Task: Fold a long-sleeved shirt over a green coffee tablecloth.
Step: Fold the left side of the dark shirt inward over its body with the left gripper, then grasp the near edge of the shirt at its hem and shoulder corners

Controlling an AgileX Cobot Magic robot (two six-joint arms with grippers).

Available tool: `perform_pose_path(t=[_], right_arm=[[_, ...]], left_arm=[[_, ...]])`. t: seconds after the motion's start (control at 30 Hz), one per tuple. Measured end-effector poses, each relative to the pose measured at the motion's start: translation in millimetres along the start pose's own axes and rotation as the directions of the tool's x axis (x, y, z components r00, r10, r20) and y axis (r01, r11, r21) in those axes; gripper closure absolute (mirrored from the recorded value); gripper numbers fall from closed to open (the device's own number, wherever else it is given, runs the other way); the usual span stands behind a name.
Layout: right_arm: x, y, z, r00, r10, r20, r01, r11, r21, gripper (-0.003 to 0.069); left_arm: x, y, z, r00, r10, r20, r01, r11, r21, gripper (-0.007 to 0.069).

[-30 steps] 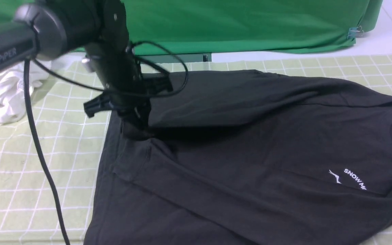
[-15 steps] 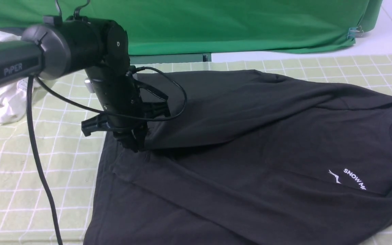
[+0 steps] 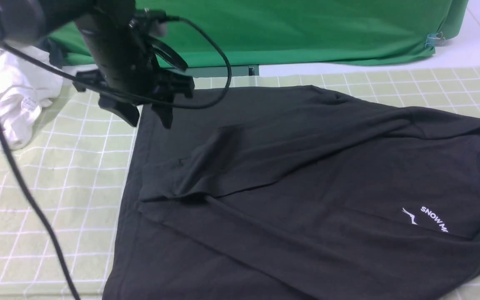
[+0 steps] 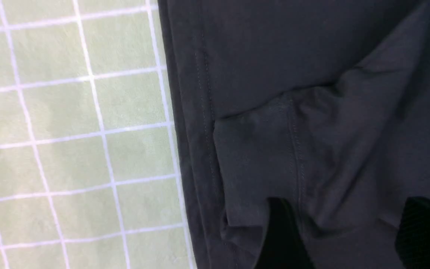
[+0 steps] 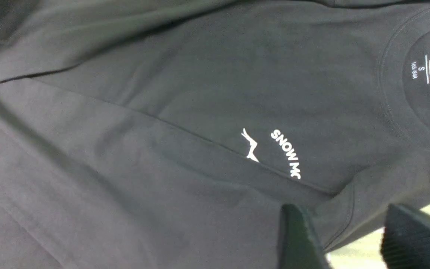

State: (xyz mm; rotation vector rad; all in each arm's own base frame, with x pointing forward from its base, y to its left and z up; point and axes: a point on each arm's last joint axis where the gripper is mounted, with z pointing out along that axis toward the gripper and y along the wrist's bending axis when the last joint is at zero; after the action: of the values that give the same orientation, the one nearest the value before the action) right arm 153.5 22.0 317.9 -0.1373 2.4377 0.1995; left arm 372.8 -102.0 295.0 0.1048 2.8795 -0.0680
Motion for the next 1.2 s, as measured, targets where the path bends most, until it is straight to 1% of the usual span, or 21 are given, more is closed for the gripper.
perform_pose_path(t=[0.03, 0.07, 0.1, 0.17, 0.23, 0.37, 0.4, 0.43, 0.47, 0.53, 0.67, 0.83, 0.93, 1.0, 1.2], right_arm=[[0.0, 0.0, 0.0, 1.000, -0.003, 0.000, 0.003, 1.000, 0.000, 0.0302], [0.0, 0.0, 0.0, 1.000, -0.006, 0.000, 0.006, 1.000, 0.000, 0.0300], [0.7, 0.1, 0.0, 1.000, -0.023, -0.008, 0.023, 1.000, -0.001, 0.0283], [1.6, 0.1, 0.0, 0.999, -0.033, -0.017, 0.033, 0.999, -0.002, 0.0272], [3.9, 0.4, -0.1, 0.998, -0.048, -0.043, 0.048, 0.999, -0.007, 0.0239], [5.3, 0.6, -0.2, 0.997, -0.049, -0.058, 0.049, 0.999, -0.010, 0.0198], [5.3, 0.6, -0.2, 0.997, -0.049, -0.058, 0.049, 0.999, -0.010, 0.0195], [5.3, 0.7, -0.2, 0.997, -0.049, -0.058, 0.048, 0.999, -0.010, 0.0195], [5.3, 0.9, -0.2, 0.997, -0.048, -0.058, 0.047, 0.999, -0.012, 0.0193], [5.3, 1.0, -0.2, 0.997, -0.048, -0.057, 0.048, 0.999, -0.014, 0.0191], [5.3, 1.1, -0.2, 0.997, -0.052, -0.058, 0.051, 0.999, -0.015, 0.0190], [5.3, 1.7, -0.2, 0.997, -0.057, -0.057, 0.056, 0.998, -0.021, 0.0190], [5.2, 2.0, -0.2, 0.997, -0.058, -0.056, 0.056, 0.998, -0.025, 0.0190], [5.1, 2.0, 0.3, 0.996, -0.061, -0.058, 0.059, 0.998, -0.027, 0.0190], [3.8, 1.2, 6.6, 0.995, -0.058, -0.083, 0.056, 0.998, -0.029, 0.0190]], left_arm=[[3.1, 0.1, -4.2, 1.000, -0.001, 0.005, 0.001, 1.000, 0.007, 0.0212], [4.7, 0.4, -3.5, 1.000, -0.001, 0.001, 0.001, 1.000, 0.007, 0.0212], [15.9, 1.9, -5.4, 1.000, 0.003, -0.019, -0.003, 1.000, 0.011, 0.0218], [23.8, 3.5, -4.7, 0.999, 0.008, -0.037, -0.008, 1.000, 0.007, 0.0226], [49.2, 8.4, 1.6, 0.995, 0.009, -0.103, -0.010, 1.000, -0.005, 0.0252], [93.8, 14.6, 17.7, 0.972, -0.015, -0.236, 0.014, 1.000, -0.007, 0.0288], [105.0, 15.9, 22.9, 0.962, -0.020, -0.273, 0.018, 1.000, -0.008, 0.0293], [107.3, 16.0, 24.0, 0.959, -0.021, -0.281, 0.020, 1.000, -0.007, 0.0295], [123.1, 18.4, 33.3, 0.941, -0.031, -0.337, 0.027, 1.000, -0.015, 0.0301], [140.1, 21.1, 44.6, 0.915, -0.052, -0.401, 0.042, 0.999, -0.033, 0.0305], [169.6, 26.2, 63.1, 0.863, -0.100, -0.495, 0.072, 0.995, -0.074, 0.0306], [192.5, 28.5, 79.8, 0.845, -0.123, -0.521, 0.098, 0.992, -0.074, 0.0306], [207.6, 25.5, 90.6, 0.834, -0.153, -0.530, 0.157, 0.987, -0.038, 0.0306], [214.3, 23.6, 95.2, 0.834, -0.151, -0.531, 0.175, 0.985, -0.006, 0.0306], [215.7, 22.8, 94.8, 0.844, -0.138, -0.519, 0.171, 0.985, 0.016, 0.0306]])
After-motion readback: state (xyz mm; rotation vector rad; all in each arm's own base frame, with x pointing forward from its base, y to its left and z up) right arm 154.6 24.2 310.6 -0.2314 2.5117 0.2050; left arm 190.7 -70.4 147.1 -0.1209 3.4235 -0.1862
